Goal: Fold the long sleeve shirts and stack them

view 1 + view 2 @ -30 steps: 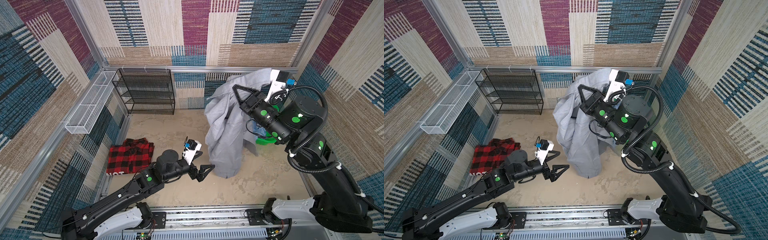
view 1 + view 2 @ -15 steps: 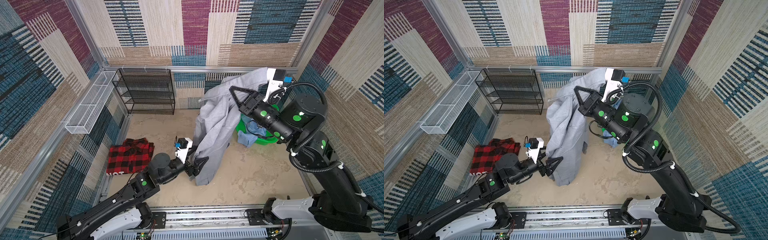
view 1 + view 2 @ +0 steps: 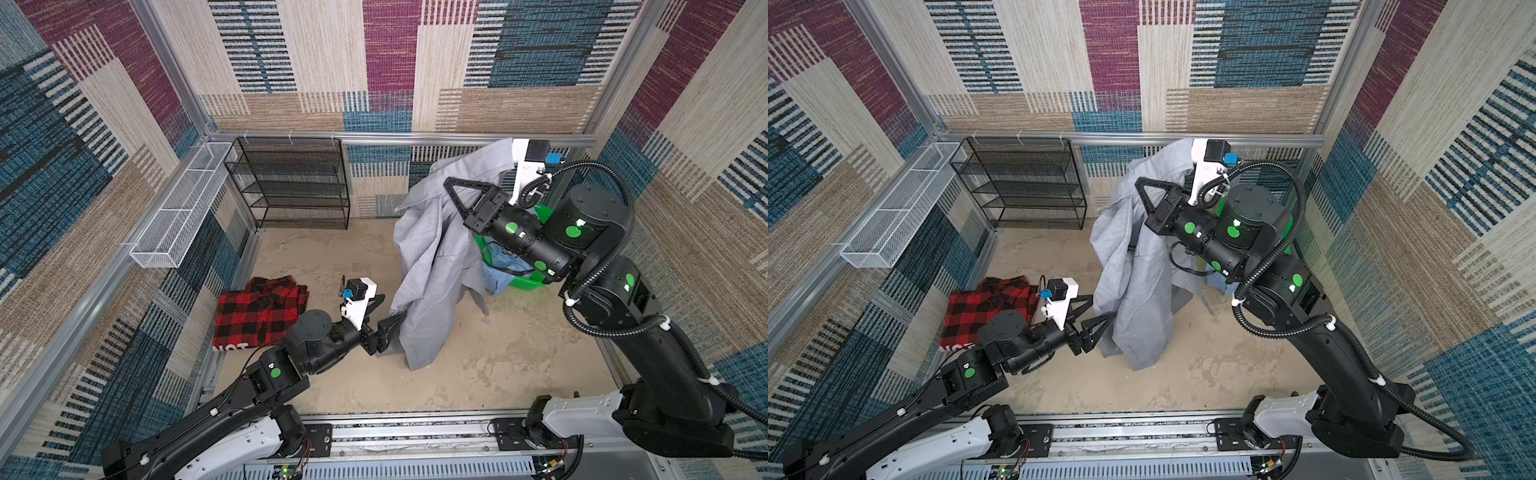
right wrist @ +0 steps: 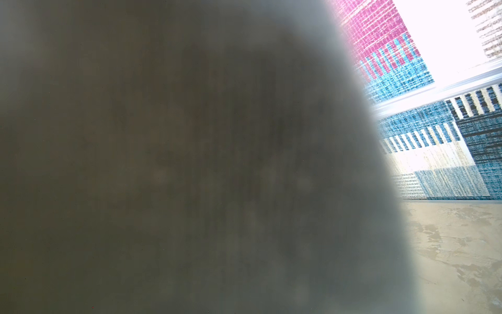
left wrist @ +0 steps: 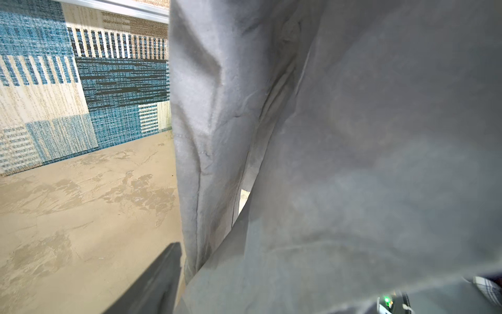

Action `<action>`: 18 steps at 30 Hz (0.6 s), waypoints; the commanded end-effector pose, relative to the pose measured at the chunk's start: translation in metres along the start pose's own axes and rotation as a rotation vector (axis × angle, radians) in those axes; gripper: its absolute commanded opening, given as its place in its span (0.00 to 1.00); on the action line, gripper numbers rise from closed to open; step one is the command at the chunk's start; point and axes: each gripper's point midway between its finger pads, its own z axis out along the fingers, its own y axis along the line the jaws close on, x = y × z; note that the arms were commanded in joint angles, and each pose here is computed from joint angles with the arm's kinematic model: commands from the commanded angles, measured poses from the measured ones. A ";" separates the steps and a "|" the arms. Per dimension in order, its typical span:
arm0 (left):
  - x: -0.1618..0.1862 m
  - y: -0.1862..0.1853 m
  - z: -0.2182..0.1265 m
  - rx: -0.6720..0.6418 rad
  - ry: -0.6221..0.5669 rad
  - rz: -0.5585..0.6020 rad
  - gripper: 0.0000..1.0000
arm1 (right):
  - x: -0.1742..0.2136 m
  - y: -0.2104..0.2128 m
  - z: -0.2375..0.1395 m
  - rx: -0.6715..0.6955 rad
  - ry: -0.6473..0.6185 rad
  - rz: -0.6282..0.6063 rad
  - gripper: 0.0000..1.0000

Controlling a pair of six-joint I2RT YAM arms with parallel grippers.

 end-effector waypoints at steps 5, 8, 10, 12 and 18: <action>-0.018 0.027 -0.020 -0.177 -0.002 0.072 0.20 | -0.014 0.010 -0.009 -0.026 -0.039 -0.022 0.00; -0.042 0.069 -0.056 -0.455 -0.024 0.084 0.00 | -0.018 0.003 -0.016 0.008 -0.067 -0.022 0.00; -0.067 0.087 -0.088 -0.605 -0.060 0.094 0.00 | -0.017 -0.003 -0.020 0.025 -0.080 -0.011 0.00; -0.097 0.098 -0.119 -0.716 -0.102 0.096 0.00 | -0.013 -0.011 -0.024 0.036 -0.090 0.011 0.00; -0.187 0.093 -0.168 -0.819 -0.224 0.152 0.00 | 0.024 -0.029 -0.024 -0.001 -0.038 0.171 0.00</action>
